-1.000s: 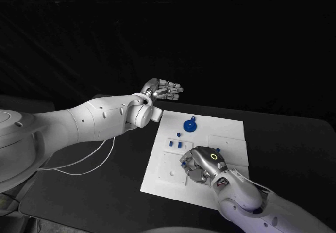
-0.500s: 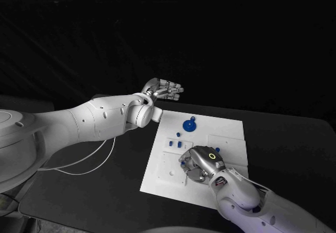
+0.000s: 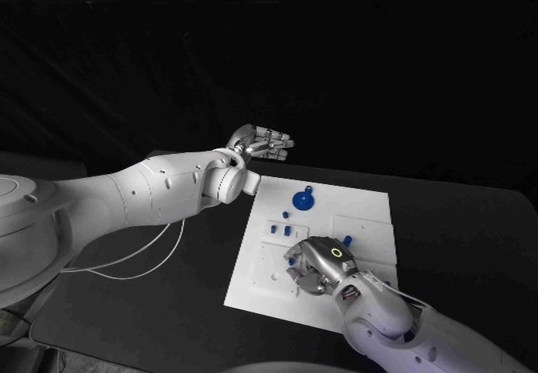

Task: Assemble the parts on the task board

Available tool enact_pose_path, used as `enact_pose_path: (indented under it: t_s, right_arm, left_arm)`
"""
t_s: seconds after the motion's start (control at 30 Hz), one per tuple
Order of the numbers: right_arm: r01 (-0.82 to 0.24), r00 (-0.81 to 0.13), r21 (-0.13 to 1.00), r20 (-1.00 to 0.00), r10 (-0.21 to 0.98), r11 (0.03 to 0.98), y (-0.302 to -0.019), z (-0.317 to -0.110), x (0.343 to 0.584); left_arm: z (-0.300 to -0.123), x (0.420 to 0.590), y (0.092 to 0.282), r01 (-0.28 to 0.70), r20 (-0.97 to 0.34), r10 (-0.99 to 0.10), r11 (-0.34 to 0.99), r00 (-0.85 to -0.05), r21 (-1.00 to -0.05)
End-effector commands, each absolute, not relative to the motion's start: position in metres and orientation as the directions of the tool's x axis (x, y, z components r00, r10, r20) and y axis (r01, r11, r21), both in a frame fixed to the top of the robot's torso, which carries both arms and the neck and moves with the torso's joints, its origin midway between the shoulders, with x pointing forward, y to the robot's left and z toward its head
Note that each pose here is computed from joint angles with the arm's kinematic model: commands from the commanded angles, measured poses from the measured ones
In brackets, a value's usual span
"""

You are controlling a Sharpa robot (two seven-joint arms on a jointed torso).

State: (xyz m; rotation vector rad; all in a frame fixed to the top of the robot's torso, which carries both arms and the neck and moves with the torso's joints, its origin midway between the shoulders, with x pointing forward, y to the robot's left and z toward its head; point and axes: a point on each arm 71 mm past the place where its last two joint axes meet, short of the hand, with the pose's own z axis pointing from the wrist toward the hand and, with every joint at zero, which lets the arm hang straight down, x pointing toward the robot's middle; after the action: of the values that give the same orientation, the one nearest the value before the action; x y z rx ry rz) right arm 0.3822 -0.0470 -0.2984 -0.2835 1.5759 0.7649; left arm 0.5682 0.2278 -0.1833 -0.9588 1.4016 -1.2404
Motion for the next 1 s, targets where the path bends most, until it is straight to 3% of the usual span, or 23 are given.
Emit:
enact_pose_path:
  t_s: [0.03, 0.5, 0.83, 1.0]
  right_arm:
    - [-0.571, -0.175, 0.313, -0.950, 0.260, 0.759, -0.052, -0.302, 0.382]
    - [-0.557, -0.137, 0.374, -0.922, 0.362, 0.741, -0.064, -0.287, 0.378]
    - [-0.491, -0.114, 0.459, -0.877, 0.467, 0.741, -0.097, -0.247, 0.397]
    - [-0.443, -0.143, 0.456, -0.886, 0.442, 0.772, -0.125, -0.232, 0.413]
  left_arm:
    - [-0.183, 0.568, 0.226, 0.051, -0.162, -0.965, 0.154, -0.208, -0.987]
    - [-0.183, 0.568, 0.231, 0.047, -0.164, -0.966, 0.158, -0.200, -0.986]
    - [-0.183, 0.568, 0.236, 0.046, -0.165, -0.966, 0.159, -0.199, -0.986]
    - [-0.183, 0.567, 0.237, 0.049, -0.165, -0.965, 0.158, -0.206, -0.986]
